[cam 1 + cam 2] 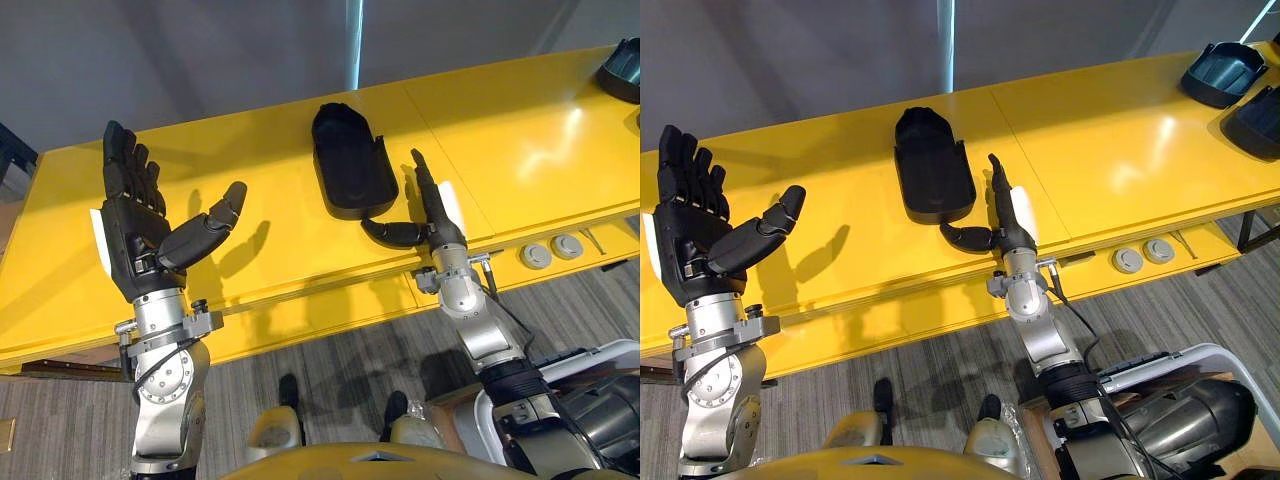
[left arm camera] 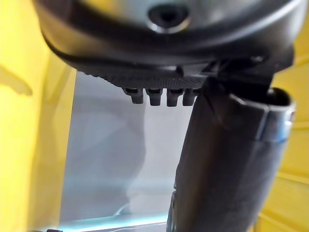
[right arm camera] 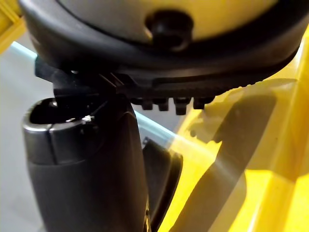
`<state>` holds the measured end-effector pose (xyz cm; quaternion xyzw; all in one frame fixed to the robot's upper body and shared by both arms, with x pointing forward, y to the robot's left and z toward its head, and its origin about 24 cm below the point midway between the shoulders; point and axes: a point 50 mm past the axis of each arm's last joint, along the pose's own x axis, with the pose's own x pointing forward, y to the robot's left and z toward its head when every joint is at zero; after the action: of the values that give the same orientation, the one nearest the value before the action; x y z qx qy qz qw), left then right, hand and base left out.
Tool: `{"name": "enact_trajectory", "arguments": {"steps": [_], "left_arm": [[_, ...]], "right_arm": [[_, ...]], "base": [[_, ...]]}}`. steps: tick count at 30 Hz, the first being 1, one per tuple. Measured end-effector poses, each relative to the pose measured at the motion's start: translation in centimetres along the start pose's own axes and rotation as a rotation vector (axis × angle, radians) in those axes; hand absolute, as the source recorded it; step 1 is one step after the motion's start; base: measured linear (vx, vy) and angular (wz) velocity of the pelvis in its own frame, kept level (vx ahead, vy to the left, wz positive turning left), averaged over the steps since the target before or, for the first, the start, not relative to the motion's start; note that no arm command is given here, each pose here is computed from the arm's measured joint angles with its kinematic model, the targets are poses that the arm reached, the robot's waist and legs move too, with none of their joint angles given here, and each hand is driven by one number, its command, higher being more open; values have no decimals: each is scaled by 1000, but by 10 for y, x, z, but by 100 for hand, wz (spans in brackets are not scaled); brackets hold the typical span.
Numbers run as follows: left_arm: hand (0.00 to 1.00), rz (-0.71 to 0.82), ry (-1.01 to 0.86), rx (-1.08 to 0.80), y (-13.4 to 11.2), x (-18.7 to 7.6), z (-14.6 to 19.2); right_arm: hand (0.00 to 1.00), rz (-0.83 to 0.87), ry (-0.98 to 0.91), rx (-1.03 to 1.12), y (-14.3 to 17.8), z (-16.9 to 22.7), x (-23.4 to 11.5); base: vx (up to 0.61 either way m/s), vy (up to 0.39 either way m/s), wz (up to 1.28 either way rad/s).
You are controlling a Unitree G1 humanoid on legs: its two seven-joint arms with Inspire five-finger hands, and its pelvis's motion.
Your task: Walk over and take three plastic housings, then place them on the shelf
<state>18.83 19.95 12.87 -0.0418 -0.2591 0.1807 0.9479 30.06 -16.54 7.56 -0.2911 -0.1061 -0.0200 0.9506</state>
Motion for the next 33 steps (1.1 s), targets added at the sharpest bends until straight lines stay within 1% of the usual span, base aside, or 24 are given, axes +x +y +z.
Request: {"name": "enact_trajectory", "arguments": {"steps": [3, 22, 28, 33], "left_arm": [[100, -2, 1, -3, 0, 0, 0], [100, -18, 10, -30, 0, 0, -1], [100, -30, 12, -35, 0, 0, -1], [100, -35, 16, -35, 0, 0, -1]], "right_arm": [[100, 0, -6, -38, 0, 0, 5], [100, -70, 36, -70, -5, -3, 22], [100, -95, 18, -75, -9, 3, 33], [100, -101, 6, -66, -11, 4, 30]], "base": [[-17, -9, 1], [-14, -8, 3], [-14, -15, 5], [0, 0, 0]]}}
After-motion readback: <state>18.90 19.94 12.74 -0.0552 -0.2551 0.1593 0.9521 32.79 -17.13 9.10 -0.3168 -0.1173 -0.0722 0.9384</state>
